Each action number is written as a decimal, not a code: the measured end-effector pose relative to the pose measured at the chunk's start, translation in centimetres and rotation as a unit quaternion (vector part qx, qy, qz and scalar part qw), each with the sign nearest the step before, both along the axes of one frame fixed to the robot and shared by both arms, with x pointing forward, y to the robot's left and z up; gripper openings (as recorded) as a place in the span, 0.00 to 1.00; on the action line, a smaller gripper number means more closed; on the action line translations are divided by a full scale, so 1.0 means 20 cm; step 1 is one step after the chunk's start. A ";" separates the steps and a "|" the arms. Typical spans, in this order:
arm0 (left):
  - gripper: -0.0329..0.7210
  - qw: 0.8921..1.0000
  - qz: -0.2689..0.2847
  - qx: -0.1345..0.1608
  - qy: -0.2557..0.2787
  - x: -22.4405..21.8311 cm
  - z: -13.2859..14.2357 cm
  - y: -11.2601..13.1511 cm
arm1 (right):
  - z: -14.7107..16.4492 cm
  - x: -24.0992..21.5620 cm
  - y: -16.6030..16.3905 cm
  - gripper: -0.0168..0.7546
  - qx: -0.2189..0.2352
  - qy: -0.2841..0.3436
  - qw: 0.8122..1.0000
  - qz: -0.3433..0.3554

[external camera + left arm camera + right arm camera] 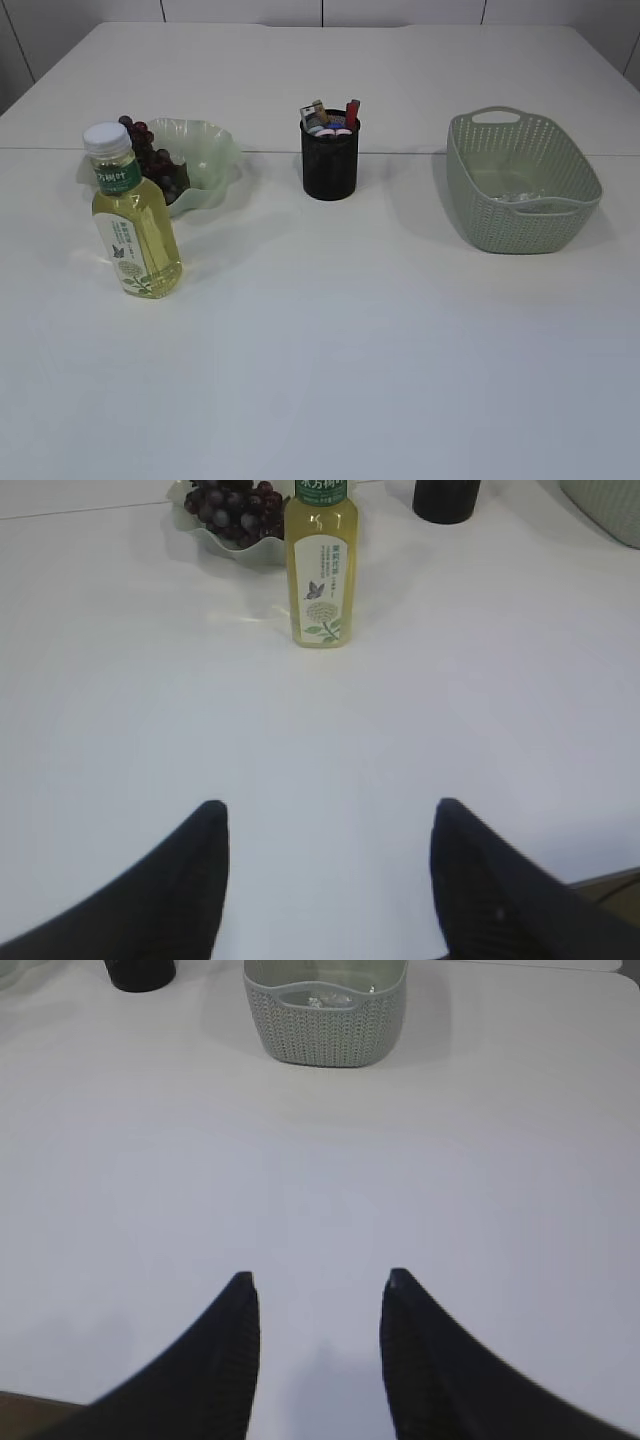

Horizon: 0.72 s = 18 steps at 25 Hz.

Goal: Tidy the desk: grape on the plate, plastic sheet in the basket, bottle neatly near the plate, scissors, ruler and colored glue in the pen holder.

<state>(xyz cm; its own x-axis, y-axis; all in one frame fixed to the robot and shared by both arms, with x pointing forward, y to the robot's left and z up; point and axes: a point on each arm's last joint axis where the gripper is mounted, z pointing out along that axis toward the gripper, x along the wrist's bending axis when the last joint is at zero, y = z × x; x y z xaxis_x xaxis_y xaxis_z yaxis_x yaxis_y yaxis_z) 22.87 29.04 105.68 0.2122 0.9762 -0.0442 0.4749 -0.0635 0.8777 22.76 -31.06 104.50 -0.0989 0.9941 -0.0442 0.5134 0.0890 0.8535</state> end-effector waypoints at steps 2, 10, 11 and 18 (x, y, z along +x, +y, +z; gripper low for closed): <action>0.66 1.000 0.004 0.005 0.000 0.00 0.00 0.01 | 0.00 0.00 0.00 0.45 -0.002 0.000 1.000 0.000; 0.65 1.000 0.014 0.021 -0.002 0.00 0.00 0.02 | 0.00 0.00 0.00 0.45 -0.004 -0.002 1.000 -0.001; 0.65 1.000 0.014 0.021 -0.002 0.00 0.00 0.02 | 0.00 0.00 0.00 0.45 -0.004 -0.002 1.000 -0.001; 0.65 1.000 0.015 0.022 -0.002 0.00 0.00 0.02 | 0.00 0.00 0.00 0.45 -0.004 -0.002 0.999 -0.043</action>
